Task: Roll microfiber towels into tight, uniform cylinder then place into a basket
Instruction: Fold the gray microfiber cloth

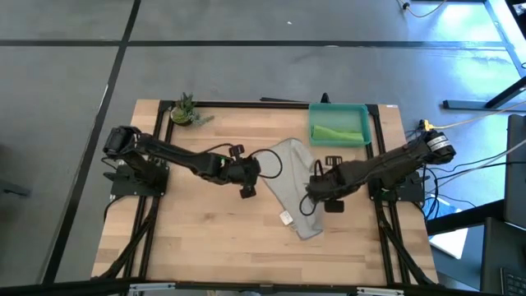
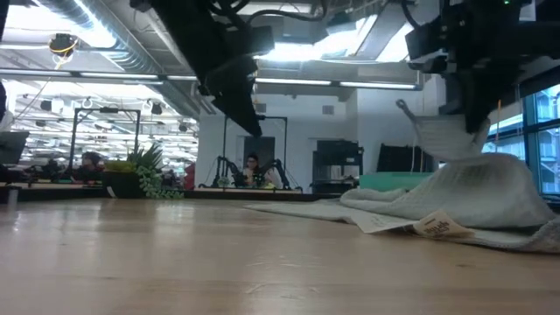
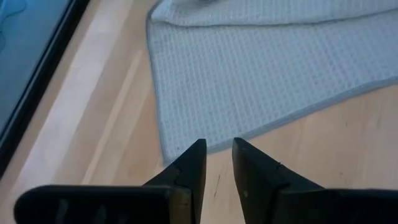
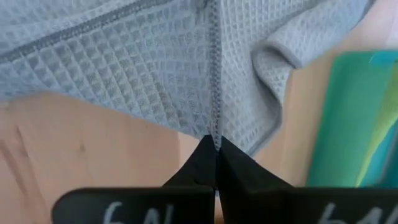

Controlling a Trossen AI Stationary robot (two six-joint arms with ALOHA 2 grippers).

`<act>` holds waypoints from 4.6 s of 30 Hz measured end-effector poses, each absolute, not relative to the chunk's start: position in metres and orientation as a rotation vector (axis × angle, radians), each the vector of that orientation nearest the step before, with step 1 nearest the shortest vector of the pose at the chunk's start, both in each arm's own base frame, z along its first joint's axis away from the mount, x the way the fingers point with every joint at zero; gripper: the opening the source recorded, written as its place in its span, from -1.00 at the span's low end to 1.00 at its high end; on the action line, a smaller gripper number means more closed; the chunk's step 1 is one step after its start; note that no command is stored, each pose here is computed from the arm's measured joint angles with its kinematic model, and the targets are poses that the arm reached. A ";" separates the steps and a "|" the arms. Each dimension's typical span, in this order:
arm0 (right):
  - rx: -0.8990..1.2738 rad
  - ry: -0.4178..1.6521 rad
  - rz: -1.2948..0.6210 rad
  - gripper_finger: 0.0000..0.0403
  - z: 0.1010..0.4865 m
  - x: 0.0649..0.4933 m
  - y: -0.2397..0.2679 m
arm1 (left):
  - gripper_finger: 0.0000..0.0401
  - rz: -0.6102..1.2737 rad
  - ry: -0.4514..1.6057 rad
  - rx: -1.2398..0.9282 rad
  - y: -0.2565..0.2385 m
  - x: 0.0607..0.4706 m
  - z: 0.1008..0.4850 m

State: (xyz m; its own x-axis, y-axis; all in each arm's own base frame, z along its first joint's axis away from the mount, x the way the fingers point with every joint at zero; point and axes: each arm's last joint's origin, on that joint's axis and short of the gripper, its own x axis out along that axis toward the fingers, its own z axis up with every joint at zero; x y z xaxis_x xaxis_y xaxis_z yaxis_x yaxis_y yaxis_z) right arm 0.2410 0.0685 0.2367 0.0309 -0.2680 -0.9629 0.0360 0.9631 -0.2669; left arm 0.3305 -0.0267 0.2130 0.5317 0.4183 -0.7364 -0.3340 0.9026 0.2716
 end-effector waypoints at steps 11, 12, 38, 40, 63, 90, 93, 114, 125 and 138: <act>-0.113 1.590 -0.374 -0.97 0.237 0.232 0.069 | -0.63 0.434 0.914 0.105 -0.021 0.335 0.208; -0.103 1.585 -0.381 -0.96 0.237 0.232 0.068 | -0.63 0.430 0.912 0.104 -0.021 0.336 0.208; 0.157 1.335 -0.614 -0.29 0.236 0.253 0.057 | -0.63 0.394 0.894 0.155 -0.022 0.338 0.209; 0.147 1.240 -0.558 -0.30 0.235 0.265 0.057 | -0.63 0.393 0.895 0.158 -0.021 0.338 0.209; -0.011 1.297 -0.318 -0.36 0.136 0.344 0.020 | -0.63 0.385 0.949 0.110 -0.045 0.328 0.206; -0.094 0.927 -0.325 -0.36 0.138 0.384 -0.048 | -0.63 0.581 1.075 -0.055 -0.080 0.266 0.229; -0.102 0.924 -0.326 -0.36 0.156 0.377 -0.049 | -0.63 0.604 1.051 -0.053 -0.080 0.266 0.229; 0.239 1.236 -0.324 -0.36 0.239 0.284 0.014 | -0.63 0.472 0.848 -0.122 -0.088 0.293 0.235; 0.303 1.319 -0.471 -0.36 0.212 0.293 0.017 | -0.63 0.449 0.856 -0.113 -0.091 0.293 0.235; 0.221 1.410 -0.457 -0.36 0.184 0.304 0.018 | -0.63 0.442 0.857 -0.091 -0.090 0.294 0.235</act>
